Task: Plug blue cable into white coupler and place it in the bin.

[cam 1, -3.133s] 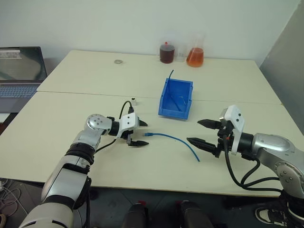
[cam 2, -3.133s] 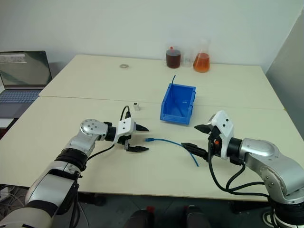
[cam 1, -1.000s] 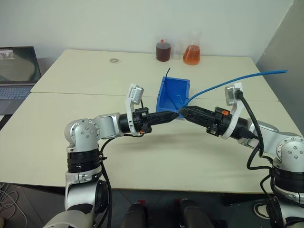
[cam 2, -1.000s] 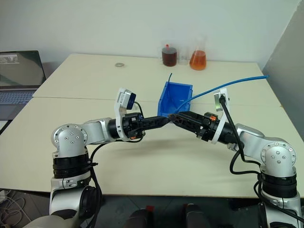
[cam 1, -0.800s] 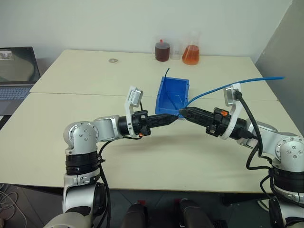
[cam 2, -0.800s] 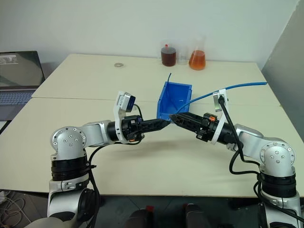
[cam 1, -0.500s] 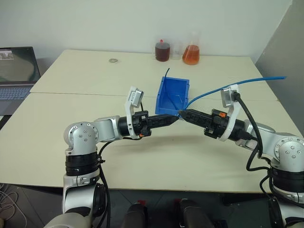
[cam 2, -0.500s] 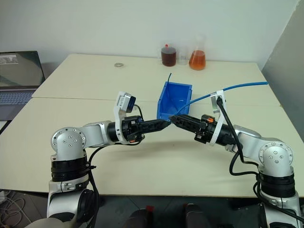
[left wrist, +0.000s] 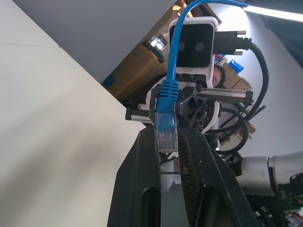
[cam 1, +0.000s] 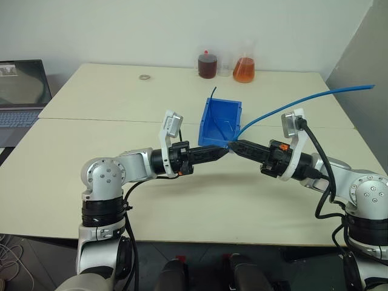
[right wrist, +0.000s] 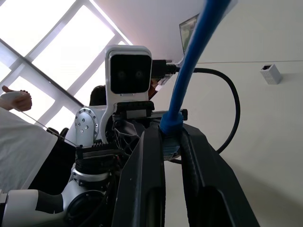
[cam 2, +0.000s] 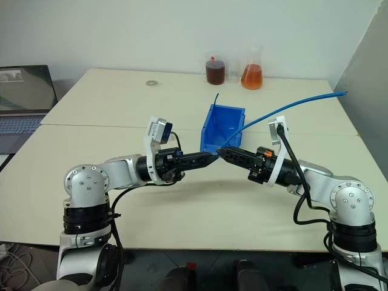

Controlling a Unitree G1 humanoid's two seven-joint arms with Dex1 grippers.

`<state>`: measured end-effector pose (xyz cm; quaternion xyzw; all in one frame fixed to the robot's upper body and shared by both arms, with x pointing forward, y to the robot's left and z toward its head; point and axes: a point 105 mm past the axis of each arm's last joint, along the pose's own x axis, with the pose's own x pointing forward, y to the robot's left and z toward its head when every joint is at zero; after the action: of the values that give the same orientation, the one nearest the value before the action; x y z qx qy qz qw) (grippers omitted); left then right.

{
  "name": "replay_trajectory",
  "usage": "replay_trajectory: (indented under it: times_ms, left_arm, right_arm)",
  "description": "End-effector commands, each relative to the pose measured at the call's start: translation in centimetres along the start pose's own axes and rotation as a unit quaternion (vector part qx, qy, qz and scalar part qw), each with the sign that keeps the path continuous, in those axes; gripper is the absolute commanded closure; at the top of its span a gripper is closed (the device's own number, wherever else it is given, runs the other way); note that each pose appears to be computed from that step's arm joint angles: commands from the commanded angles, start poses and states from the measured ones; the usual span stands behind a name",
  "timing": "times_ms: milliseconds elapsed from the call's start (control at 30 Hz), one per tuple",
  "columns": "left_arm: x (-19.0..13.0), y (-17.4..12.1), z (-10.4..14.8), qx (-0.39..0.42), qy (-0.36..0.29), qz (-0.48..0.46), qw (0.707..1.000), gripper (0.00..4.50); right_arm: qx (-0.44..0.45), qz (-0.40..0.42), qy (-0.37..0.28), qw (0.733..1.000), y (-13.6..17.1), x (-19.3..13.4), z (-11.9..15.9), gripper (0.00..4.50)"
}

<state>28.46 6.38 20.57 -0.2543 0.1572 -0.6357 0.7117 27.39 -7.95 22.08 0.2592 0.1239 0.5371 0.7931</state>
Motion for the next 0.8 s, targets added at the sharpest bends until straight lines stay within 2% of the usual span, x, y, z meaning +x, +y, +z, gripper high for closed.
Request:
replay_trajectory:
  times_ms: [33,133,233,333,400,433,500,567,667,733,800]
  left_arm:
    - [-0.9,-0.8,0.7,0.027,-0.004,-0.008,1.000,2.86]
    - [-1.7,-1.0,0.9,0.030,-0.002,-0.006,1.000,2.28]
    - [-3.2,-0.7,0.1,0.057,0.023,0.035,0.998,1.66]
    - [-5.1,0.9,-0.9,0.099,0.054,0.116,0.987,1.03]
    - [-6.8,2.8,-1.8,0.137,0.075,0.190,0.969,0.67]
    - [-7.6,4.2,-2.3,0.160,0.082,0.236,0.955,0.49]
    - [-9.5,7.9,-2.8,0.207,0.090,0.356,0.907,0.08]
    - [-10.7,10.6,-2.9,0.253,0.092,0.446,0.853,0.04]
    - [-10.4,13.1,-2.3,0.320,0.077,0.515,0.792,0.04]
    - [-10.0,14.5,-1.6,0.337,0.054,0.551,0.761,0.04]
    - [-9.7,15.7,-1.3,0.341,0.039,0.574,0.743,0.04]
  right_arm:
    - [-0.010,0.009,-0.018,1.000,0.6,-0.1,1.2,4.32]
    - [-0.014,0.000,-0.026,1.000,0.5,-0.2,1.6,4.32]
    - [-0.023,-0.023,-0.043,0.999,-0.1,-0.4,2.3,4.32]
    - [-0.031,-0.041,-0.061,0.997,-0.4,-0.7,3.2,4.32]
    - [-0.037,-0.053,-0.070,0.995,-0.7,-1.0,3.5,4.32]
    - [-0.038,-0.057,-0.073,0.995,-0.8,-1.1,3.5,4.32]
    - [-0.039,-0.065,-0.078,0.994,-1.0,-1.3,3.6,4.32]
    - [-0.040,-0.069,-0.083,0.993,-1.1,-1.3,3.7,4.32]
    - [-0.042,-0.071,-0.084,0.993,-1.3,-1.2,3.7,4.32]
    - [-0.044,-0.074,-0.082,0.993,-1.4,-1.1,3.7,4.32]
    - [-0.046,-0.076,-0.082,0.993,-1.4,-1.0,3.7,4.32]
